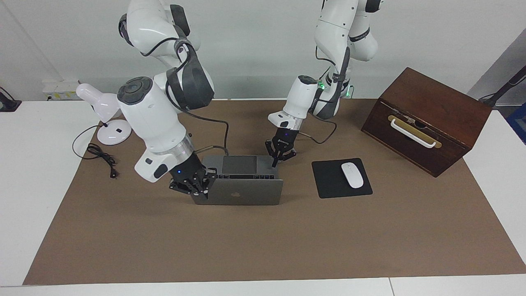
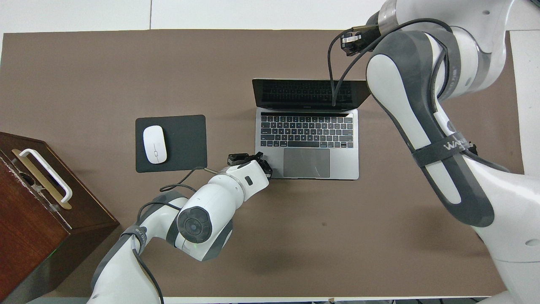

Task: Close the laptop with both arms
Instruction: 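Hold the laptop base with the left gripper while the right gripper reaches the lid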

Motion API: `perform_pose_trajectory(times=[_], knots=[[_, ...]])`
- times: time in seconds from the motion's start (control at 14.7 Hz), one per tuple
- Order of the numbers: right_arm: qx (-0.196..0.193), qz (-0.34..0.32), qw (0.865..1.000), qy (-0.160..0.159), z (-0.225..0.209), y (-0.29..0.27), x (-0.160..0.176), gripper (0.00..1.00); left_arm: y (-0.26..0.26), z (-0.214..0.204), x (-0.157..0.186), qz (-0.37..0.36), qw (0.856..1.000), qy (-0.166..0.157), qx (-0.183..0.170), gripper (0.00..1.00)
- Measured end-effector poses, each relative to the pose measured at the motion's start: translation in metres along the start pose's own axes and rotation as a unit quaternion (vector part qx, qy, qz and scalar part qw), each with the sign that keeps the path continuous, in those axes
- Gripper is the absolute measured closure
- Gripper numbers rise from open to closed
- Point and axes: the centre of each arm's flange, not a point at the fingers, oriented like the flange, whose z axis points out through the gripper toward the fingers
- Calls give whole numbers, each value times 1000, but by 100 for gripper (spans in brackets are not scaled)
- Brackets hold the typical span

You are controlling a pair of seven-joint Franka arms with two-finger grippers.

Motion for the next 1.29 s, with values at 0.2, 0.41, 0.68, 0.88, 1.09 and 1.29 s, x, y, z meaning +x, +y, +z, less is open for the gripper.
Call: perform_pose_trajectory(times=[0.2,0.41,0.68,0.88,1.09,1.29], knots=[[-1,2,1000,-6,19,3,-2,99,1,3,-3,14,1000,-3,0,99],[-1,0,1000,-24,39,-2,-9,99,0,4,-3,24,1000,-4,1,99],[25,16,999,-40,52,-1,-15,99,-1,7,-7,37,999,-8,2,99],[30,20,998,-44,53,0,-16,99,2,7,-8,43,999,-6,1,99],[43,25,997,-65,59,-3,-21,99,4,7,-9,48,999,-5,0,99],[51,31,994,-93,67,-3,-29,99,4,8,-10,66,998,-3,-1,99]])
